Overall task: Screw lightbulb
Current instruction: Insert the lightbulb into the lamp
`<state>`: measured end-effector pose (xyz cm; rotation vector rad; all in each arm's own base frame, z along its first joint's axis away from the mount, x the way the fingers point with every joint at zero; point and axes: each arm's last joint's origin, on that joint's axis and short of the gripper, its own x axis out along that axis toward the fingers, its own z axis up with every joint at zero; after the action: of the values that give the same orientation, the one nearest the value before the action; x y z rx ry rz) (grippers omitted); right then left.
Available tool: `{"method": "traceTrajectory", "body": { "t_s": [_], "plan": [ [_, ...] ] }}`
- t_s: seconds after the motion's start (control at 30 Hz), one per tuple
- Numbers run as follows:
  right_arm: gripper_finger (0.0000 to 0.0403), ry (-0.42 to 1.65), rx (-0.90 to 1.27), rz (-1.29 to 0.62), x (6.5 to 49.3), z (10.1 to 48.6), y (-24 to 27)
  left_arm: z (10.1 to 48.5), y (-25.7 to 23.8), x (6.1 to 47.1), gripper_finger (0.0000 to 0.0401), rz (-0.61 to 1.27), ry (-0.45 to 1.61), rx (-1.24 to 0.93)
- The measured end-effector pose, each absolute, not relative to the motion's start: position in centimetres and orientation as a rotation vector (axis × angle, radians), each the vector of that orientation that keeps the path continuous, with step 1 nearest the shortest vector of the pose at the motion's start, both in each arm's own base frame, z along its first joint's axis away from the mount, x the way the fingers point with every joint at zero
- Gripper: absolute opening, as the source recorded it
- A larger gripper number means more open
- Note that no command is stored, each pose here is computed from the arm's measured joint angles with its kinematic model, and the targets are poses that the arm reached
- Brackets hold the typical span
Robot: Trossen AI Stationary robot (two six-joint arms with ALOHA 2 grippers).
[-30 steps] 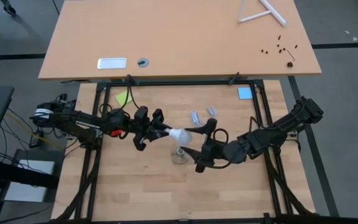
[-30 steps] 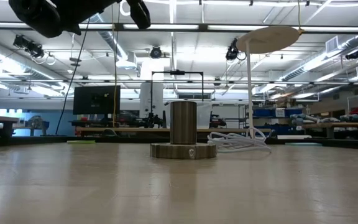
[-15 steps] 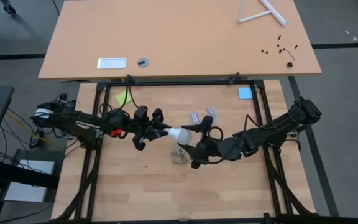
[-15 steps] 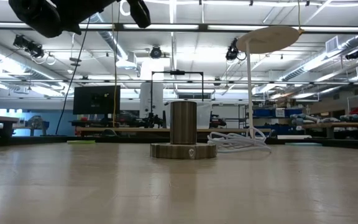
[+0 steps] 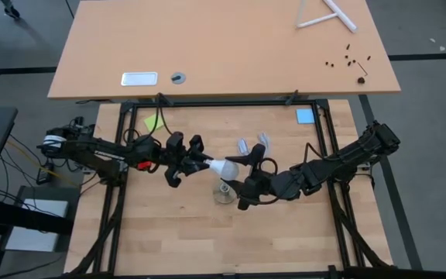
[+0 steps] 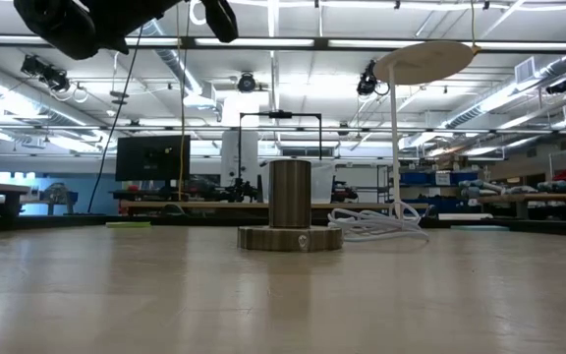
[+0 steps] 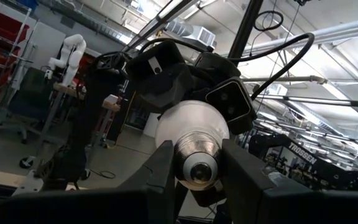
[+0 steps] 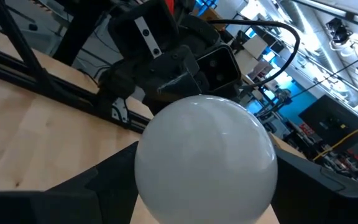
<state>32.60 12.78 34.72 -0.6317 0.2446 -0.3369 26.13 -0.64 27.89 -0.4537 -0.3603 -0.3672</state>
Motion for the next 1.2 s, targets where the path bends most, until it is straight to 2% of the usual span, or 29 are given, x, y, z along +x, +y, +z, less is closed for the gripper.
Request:
{"method": "traceTrajectory", "body": {
  "t_s": [0.07,0.27,0.43,0.73,0.9,1.2],
  "plan": [
    [0.0304,0.247,-0.633,-0.344,32.6,34.7,12.8,27.9,-0.6,26.1,0.0104,-0.363,-0.361,-0.454],
    [0.0302,0.250,-0.634,-0.361,32.5,34.7,12.8,27.8,-0.5,26.2,0.0219,-0.328,-0.354,-0.462],
    [0.0304,0.258,-0.637,-0.396,32.4,34.7,12.8,27.5,-0.5,26.3,0.0274,-0.313,-0.337,-0.417],
    [0.0299,0.265,-0.628,-0.445,32.2,34.8,13.0,27.3,0.1,26.3,0.0288,-0.270,-0.334,-0.349],
    [0.0301,0.286,-0.575,-0.489,32.1,34.4,12.8,26.4,1.6,25.0,0.0289,-0.208,-0.327,-0.333],
    [0.0297,0.398,-0.324,-0.389,32.4,32.9,11.1,23.5,3.0,21.7,0.0289,-0.101,-0.285,-0.339]
  ]
}}
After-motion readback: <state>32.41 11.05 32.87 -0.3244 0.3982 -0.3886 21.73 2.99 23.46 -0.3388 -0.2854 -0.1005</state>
